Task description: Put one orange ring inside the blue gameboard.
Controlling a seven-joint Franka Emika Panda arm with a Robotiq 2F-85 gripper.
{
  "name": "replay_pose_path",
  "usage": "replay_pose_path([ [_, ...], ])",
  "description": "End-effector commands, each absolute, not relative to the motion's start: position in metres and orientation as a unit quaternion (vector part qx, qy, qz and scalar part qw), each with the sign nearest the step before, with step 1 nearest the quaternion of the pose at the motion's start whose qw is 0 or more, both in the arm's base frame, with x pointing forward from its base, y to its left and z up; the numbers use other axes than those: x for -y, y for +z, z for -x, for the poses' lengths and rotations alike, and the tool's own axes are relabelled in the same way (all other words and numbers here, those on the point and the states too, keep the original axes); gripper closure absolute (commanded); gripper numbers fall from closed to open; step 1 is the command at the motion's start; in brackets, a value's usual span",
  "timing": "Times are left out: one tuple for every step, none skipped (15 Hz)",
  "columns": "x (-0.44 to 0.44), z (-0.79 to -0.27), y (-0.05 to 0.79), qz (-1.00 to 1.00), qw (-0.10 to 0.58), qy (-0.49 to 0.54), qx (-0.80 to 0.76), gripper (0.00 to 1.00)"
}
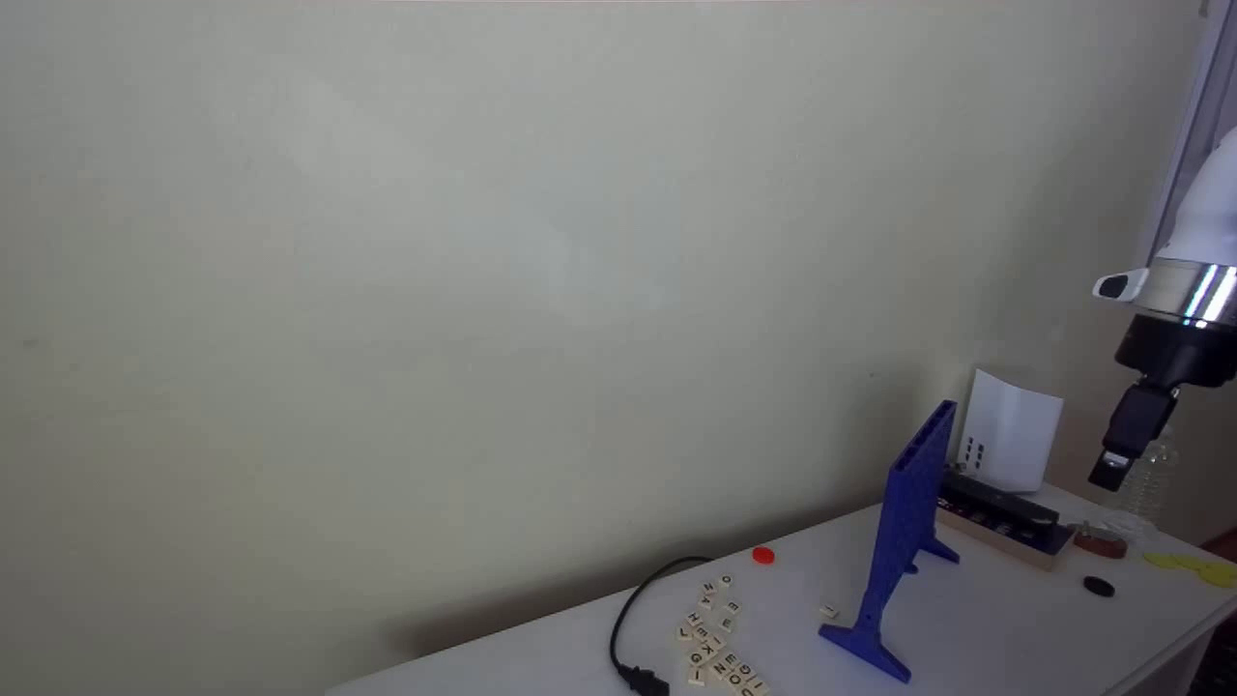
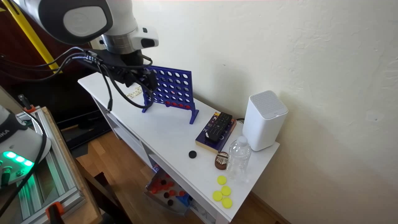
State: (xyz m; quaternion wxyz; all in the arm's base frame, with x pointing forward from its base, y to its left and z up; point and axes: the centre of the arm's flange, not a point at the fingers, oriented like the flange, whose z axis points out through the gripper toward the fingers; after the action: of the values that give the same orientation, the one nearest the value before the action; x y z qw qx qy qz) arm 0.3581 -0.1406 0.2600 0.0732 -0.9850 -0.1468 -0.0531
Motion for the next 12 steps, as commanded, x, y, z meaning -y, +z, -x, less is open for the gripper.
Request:
replay_pose_path([
  [0.1397, -0.3587, 0.2566, 0.985, 0.075, -0.053, 0.147, 0.00],
  [0.1390, -0.3595, 0.2541, 0.985, 0.075, -0.054, 0.147, 0.00],
  [0.1385, -0.3602, 0.2528, 0.985, 0.075, -0.054, 0.148, 0.00],
  [0.1384, -0.3606, 0.2524, 0.985, 0.073, -0.054, 0.148, 0.00],
  [0.1385, -0.3609, 0.2524, 0.985, 0.073, -0.054, 0.148, 0.00],
  [0.1386, -0.3610, 0.2525, 0.985, 0.072, -0.054, 0.148, 0.00],
  [0.1387, -0.3610, 0.2526, 0.985, 0.072, -0.054, 0.148, 0.00],
  [0.1388, -0.3611, 0.2526, 0.985, 0.072, -0.054, 0.148, 0.00],
  [0.1388, -0.3611, 0.2526, 0.985, 0.072, -0.054, 0.148, 0.00],
  [0.1388, -0.3611, 0.2526, 0.985, 0.072, -0.054, 0.148, 0.00],
  [0.1389, -0.3611, 0.2526, 0.985, 0.072, -0.054, 0.148, 0.00],
  [0.1389, -0.3611, 0.2526, 0.985, 0.072, -0.054, 0.148, 0.00],
])
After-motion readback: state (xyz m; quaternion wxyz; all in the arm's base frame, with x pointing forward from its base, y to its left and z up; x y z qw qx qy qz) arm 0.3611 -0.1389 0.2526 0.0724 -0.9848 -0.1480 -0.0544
